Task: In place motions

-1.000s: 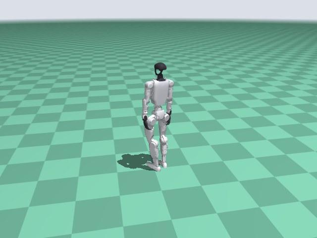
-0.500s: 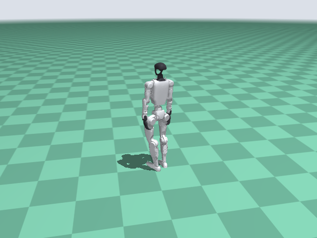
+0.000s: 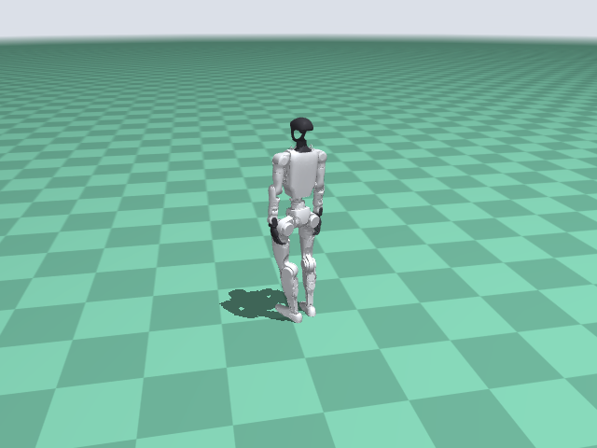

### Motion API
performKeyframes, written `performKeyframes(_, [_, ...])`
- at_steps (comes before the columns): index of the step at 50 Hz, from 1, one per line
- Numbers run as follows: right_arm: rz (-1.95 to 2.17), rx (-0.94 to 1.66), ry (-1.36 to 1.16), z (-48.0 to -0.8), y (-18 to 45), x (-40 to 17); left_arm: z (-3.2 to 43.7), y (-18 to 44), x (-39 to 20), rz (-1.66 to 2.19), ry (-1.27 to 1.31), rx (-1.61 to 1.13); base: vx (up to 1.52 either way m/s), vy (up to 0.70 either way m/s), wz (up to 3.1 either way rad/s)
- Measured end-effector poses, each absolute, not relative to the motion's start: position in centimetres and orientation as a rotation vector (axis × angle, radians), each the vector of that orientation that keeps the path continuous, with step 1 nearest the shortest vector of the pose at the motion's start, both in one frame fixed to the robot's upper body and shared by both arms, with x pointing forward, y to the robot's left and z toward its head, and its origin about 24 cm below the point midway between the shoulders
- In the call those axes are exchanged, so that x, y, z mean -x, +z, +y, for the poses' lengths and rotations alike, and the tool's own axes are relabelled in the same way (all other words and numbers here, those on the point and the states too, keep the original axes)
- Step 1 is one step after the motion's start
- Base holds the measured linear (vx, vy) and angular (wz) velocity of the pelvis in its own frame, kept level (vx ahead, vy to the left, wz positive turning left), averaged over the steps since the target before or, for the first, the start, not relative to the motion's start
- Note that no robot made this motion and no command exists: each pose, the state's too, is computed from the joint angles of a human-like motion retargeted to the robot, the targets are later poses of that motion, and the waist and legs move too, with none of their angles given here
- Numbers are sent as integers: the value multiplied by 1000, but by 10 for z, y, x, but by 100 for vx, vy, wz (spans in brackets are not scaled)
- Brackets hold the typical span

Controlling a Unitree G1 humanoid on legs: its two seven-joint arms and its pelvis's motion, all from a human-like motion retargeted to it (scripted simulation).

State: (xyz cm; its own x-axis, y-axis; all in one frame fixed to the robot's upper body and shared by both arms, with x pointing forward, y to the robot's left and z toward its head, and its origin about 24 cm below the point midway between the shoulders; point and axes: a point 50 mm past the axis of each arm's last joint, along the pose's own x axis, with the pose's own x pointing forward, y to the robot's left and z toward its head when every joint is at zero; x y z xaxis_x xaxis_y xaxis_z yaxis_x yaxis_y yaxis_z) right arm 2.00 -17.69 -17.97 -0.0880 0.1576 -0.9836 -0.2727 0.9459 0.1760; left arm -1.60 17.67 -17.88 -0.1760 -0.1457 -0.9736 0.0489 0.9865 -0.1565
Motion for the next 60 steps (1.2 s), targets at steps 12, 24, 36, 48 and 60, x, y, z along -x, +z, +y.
performKeyframes(12, [1697,-88,125,-189,-178,23,175,-172,-88,1437,-323,-138,-36,2,145])
performKeyframes(24, [1923,197,282,-215,-166,81,162,-175,-83,1383,-283,-174,-35,16,347])
performKeyframes(36, [1573,72,156,-189,-180,-10,205,-176,-48,1555,-61,-127,-13,22,194])
performKeyframes(48, [1403,261,404,-171,-177,-51,209,-174,-42,1623,-223,-190,7,4,92])
performKeyframes(60, [1332,305,506,-164,-172,-86,217,-167,-88,1414,-234,-318,7,4,-220])
